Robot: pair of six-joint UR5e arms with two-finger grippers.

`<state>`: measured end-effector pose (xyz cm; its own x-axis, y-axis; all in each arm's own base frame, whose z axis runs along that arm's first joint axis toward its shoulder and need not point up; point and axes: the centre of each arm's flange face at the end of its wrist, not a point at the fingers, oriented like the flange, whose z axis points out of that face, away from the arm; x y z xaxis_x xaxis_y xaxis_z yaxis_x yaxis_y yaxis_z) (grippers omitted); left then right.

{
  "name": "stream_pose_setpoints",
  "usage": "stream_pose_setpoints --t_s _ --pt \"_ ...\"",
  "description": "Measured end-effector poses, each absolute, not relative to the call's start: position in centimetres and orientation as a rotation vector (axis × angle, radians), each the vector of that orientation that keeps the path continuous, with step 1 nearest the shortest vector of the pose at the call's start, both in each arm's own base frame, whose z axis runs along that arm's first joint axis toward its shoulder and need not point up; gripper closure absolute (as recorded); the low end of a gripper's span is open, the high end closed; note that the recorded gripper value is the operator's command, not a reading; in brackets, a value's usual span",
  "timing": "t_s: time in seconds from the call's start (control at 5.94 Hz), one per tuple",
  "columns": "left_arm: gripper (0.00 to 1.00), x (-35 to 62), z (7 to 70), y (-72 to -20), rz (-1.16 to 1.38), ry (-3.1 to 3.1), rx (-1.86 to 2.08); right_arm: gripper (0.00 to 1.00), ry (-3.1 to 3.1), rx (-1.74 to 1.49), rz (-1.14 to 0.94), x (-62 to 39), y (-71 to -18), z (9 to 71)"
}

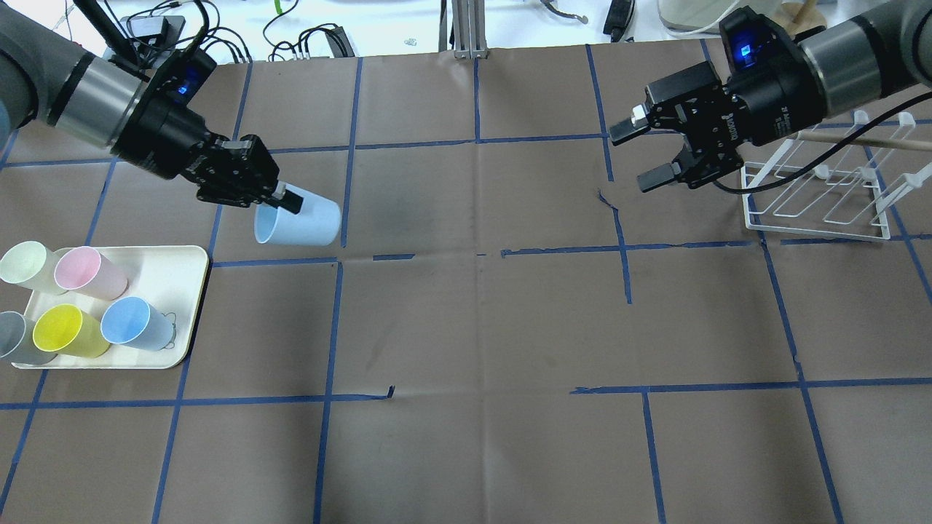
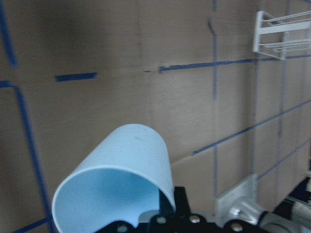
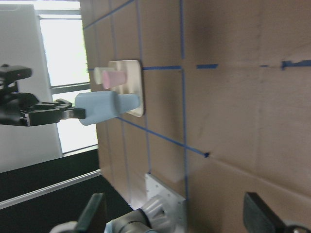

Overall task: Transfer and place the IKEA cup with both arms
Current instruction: 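Lower the cup onto the white tray with the left gripper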

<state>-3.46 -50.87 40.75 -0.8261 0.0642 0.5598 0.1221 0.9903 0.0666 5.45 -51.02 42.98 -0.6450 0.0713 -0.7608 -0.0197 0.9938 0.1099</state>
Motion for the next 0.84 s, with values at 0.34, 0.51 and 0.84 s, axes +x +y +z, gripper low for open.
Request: stream_pose_setpoints --t_s 0.34,0.51,0.84 --pt "1.0 2.0 36.9 -53.3 -0.185 -2.857 -0.194 0.0 2.654 0.146 0.092 3.8 -51.5 44.3" --pt "0.99 4.3 34.2 -54.6 -0.26 -2.992 -0.229 0.0 2.834 0.207 0.048 4.9 -50.9 45.7" --pt "0.99 9.3 29.3 -56.2 -0.39 -3.101 -0.211 0.0 3.101 0.229 -0.08 10.6 -49.1 48.3"
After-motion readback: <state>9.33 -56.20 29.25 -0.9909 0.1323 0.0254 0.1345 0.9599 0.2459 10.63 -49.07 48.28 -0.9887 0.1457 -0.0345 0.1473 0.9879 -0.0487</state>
